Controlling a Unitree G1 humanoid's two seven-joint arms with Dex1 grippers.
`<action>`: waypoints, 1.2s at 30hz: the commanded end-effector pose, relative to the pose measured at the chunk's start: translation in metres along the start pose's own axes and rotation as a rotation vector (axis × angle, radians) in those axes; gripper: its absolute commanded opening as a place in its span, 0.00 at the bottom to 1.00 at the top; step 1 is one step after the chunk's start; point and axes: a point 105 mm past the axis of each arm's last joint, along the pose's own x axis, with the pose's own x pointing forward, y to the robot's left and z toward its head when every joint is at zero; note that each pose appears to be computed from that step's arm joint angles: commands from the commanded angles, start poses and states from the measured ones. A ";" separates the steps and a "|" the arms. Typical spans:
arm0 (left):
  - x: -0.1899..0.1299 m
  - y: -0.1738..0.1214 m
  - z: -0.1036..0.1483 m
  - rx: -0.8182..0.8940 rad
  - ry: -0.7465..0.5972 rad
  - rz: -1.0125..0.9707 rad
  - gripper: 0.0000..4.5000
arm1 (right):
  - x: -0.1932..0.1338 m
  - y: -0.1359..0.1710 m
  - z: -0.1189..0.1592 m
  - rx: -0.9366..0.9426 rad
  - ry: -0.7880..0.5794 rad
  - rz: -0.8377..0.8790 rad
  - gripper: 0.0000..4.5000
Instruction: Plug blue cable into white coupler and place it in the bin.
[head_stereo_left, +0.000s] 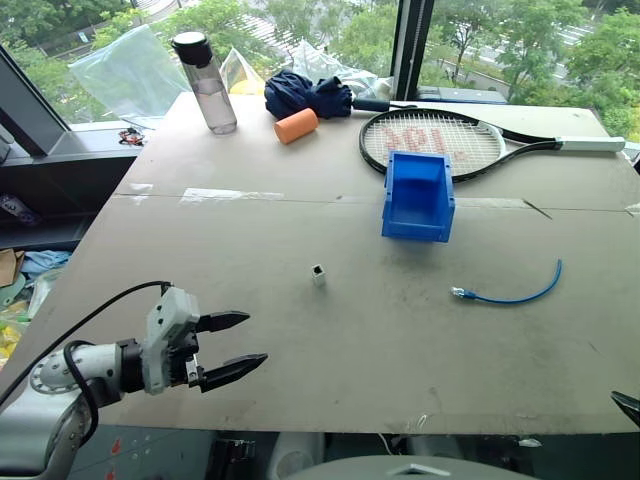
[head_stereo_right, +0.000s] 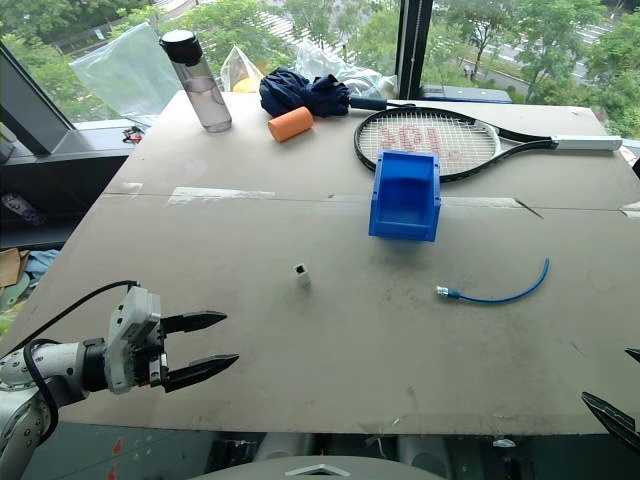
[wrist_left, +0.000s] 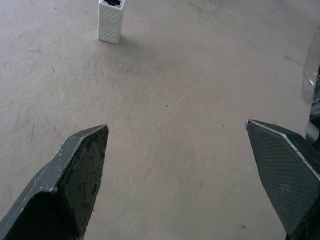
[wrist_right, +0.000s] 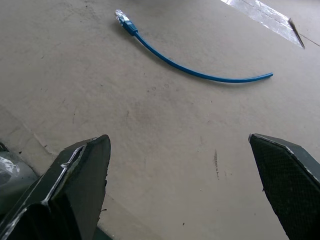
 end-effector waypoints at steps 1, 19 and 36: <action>0.010 -0.007 0.019 0.034 -0.066 -0.039 0.99 | 0.023 -0.002 0.027 -0.032 -0.082 0.015 0.99; 0.036 -0.050 0.040 0.216 -0.100 -0.252 1.00 | 0.224 0.019 0.065 -0.115 0.182 0.371 0.88; 0.056 -0.019 0.055 0.264 -0.125 -0.126 1.00 | 0.267 0.114 0.114 -0.247 0.062 0.616 0.01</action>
